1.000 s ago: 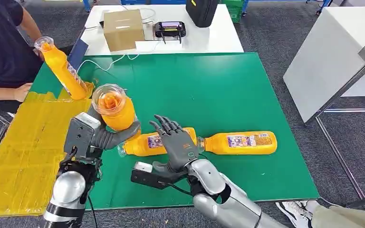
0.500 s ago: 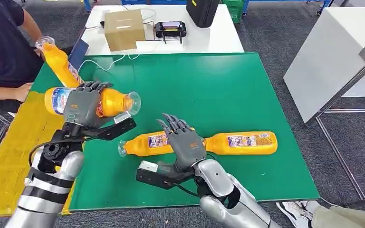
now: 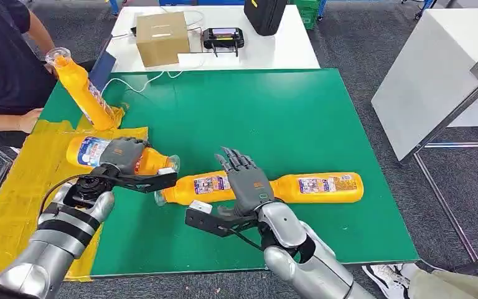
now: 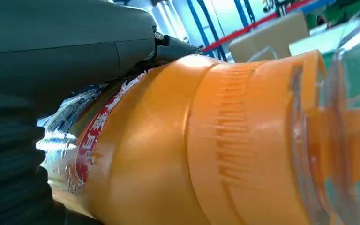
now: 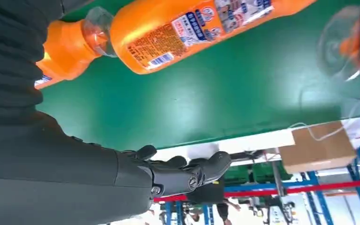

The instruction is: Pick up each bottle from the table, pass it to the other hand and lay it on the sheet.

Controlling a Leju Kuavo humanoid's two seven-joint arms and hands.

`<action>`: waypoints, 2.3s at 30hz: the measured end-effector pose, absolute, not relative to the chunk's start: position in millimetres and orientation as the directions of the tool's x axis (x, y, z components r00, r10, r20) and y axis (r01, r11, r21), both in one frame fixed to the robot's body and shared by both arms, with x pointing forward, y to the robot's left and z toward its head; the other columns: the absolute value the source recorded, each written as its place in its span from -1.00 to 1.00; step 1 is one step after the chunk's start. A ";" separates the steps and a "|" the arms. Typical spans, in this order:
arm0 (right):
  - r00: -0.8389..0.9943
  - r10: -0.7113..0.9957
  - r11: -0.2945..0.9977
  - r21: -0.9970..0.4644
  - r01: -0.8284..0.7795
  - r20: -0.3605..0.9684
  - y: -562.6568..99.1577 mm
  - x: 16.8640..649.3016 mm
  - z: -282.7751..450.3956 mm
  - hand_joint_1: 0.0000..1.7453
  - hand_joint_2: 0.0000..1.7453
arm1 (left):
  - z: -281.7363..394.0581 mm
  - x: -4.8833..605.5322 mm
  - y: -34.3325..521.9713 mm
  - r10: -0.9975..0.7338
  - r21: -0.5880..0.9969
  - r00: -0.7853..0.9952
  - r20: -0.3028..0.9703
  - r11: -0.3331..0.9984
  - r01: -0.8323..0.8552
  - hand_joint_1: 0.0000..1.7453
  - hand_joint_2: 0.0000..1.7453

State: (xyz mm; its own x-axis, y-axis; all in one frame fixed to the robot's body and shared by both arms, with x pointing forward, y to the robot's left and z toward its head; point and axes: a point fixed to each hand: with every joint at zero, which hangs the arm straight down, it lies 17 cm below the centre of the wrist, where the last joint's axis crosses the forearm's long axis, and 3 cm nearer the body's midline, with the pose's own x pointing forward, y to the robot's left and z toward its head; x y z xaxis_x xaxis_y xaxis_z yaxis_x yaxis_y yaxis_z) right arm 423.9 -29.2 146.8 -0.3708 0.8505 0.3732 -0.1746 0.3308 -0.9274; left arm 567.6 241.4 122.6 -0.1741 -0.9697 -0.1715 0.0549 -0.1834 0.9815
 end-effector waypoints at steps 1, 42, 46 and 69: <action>-0.369 0.851 0.329 -0.928 -0.177 0.372 -29.3 424.1 145.4 -1.00 1.00 | 119.6 567.8 242.7 -0.969 0.980 -0.174 -0.175 -0.189 0.063 1.00 1.00; -0.270 0.933 0.128 -0.922 -0.366 0.236 -103.2 459.4 36.7 -1.00 1.00 | 55.6 509.6 210.5 -0.880 0.834 -0.158 0.448 0.348 0.428 -1.00 -1.00; -0.260 0.936 0.129 -0.920 -0.370 0.236 -106.6 460.3 34.1 -1.00 1.00 | 57.9 509.5 210.6 -0.879 0.836 -0.162 0.448 0.348 0.423 -1.00 -1.00; -0.465 0.879 -0.183 -0.974 -0.131 -0.102 -86.5 472.2 32.4 -1.00 1.00 | 103.2 469.6 174.1 -0.636 0.658 -0.215 0.741 0.623 0.424 -1.00 -1.00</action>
State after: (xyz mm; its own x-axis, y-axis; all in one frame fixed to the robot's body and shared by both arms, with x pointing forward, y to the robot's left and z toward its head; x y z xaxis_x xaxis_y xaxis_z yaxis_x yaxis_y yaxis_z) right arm 472.2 -86.5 32.4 -0.4653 0.8792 -0.1024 -0.1305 -0.1826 -0.9745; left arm 469.6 174.1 103.2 -0.2150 -0.6363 0.7409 0.4235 0.6228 0.6578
